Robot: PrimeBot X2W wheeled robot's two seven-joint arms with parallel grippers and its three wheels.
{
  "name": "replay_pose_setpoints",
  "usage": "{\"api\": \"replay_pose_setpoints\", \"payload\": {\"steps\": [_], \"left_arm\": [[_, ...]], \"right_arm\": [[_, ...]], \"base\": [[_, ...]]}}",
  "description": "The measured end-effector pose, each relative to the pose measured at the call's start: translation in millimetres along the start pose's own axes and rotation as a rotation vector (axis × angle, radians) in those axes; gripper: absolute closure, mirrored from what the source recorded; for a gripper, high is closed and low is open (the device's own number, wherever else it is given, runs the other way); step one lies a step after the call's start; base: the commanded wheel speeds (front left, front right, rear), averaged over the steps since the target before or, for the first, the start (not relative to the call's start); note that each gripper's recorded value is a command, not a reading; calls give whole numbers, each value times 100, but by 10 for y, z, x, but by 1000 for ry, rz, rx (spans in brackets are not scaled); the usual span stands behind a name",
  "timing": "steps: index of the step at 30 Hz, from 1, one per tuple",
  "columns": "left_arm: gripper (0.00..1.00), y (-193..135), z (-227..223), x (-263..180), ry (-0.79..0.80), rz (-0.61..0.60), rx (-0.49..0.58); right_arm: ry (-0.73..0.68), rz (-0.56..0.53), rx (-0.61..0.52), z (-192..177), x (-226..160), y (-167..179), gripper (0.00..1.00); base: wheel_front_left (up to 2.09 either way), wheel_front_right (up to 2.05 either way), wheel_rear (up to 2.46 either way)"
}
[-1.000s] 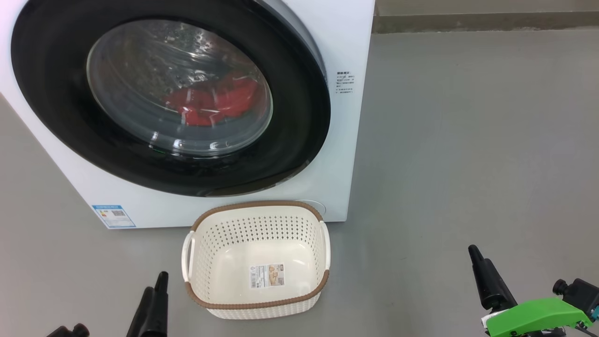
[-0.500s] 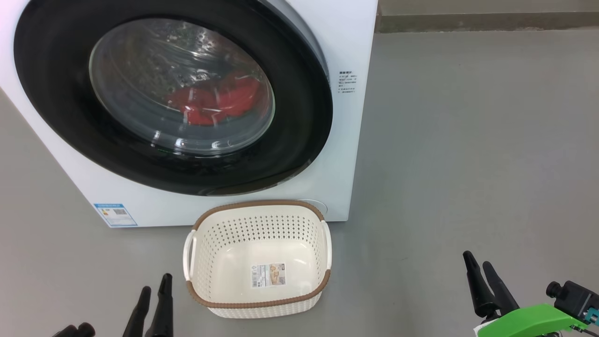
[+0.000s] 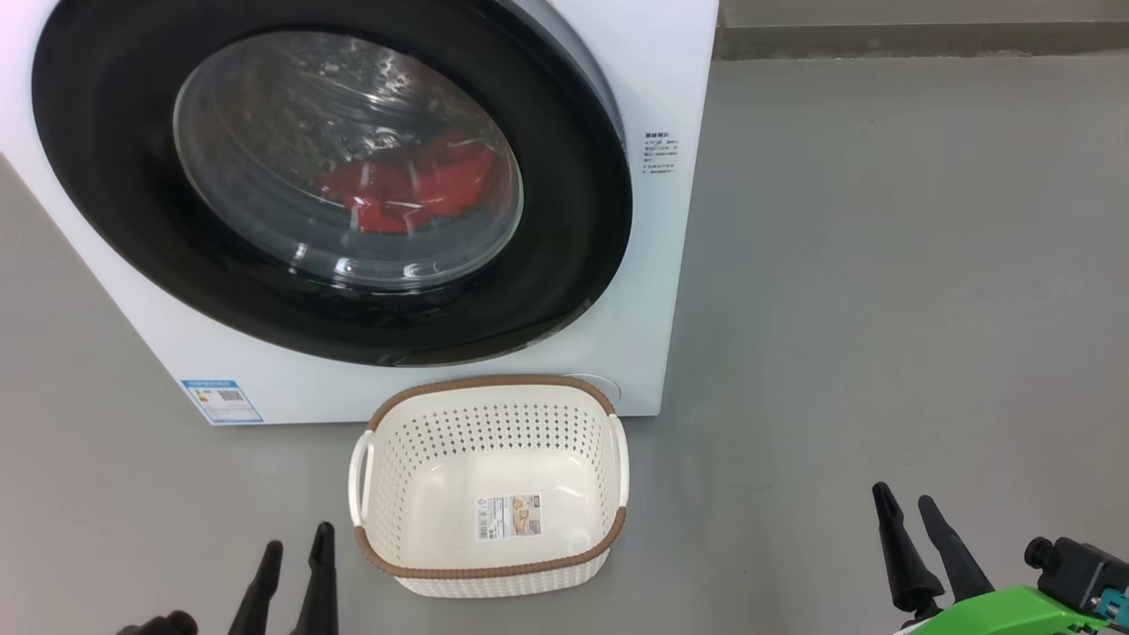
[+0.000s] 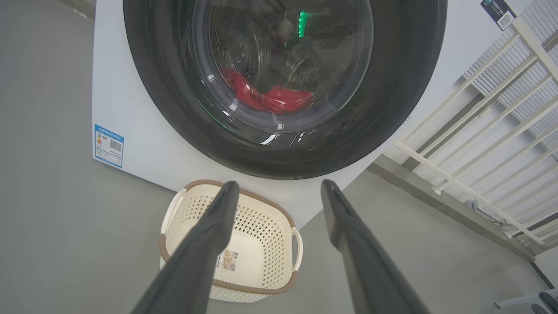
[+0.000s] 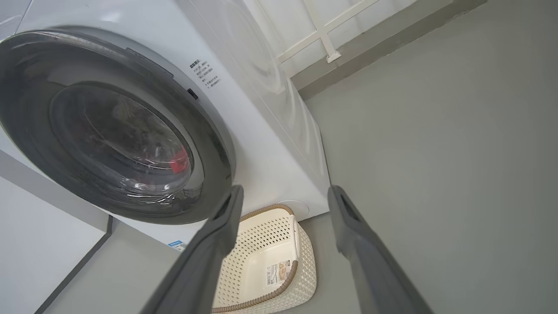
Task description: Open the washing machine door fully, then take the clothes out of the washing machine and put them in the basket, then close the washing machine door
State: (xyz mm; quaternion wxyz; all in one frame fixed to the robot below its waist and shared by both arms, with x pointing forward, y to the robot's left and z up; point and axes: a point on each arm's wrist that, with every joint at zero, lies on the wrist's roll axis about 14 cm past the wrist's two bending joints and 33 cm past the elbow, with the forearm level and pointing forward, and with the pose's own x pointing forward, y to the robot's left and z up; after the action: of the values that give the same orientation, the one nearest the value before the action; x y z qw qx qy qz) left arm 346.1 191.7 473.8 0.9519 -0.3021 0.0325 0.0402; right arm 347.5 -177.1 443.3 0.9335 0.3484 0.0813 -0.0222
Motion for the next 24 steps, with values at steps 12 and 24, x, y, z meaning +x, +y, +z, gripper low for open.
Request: {"api": "replay_pose_setpoints", "payload": {"steps": [12, 24], "left_arm": [[0, -46, 47, -19, -30, -19, 145], [0, -63, 38, -58, -41, -33, 287]], "right_arm": [[-27, 19, -134, 48, -20, 27, 0], [-43, 23, -257, 63, -79, 2, 0]], "base": [[0, 0, 0], [0, 0, 0]]}}
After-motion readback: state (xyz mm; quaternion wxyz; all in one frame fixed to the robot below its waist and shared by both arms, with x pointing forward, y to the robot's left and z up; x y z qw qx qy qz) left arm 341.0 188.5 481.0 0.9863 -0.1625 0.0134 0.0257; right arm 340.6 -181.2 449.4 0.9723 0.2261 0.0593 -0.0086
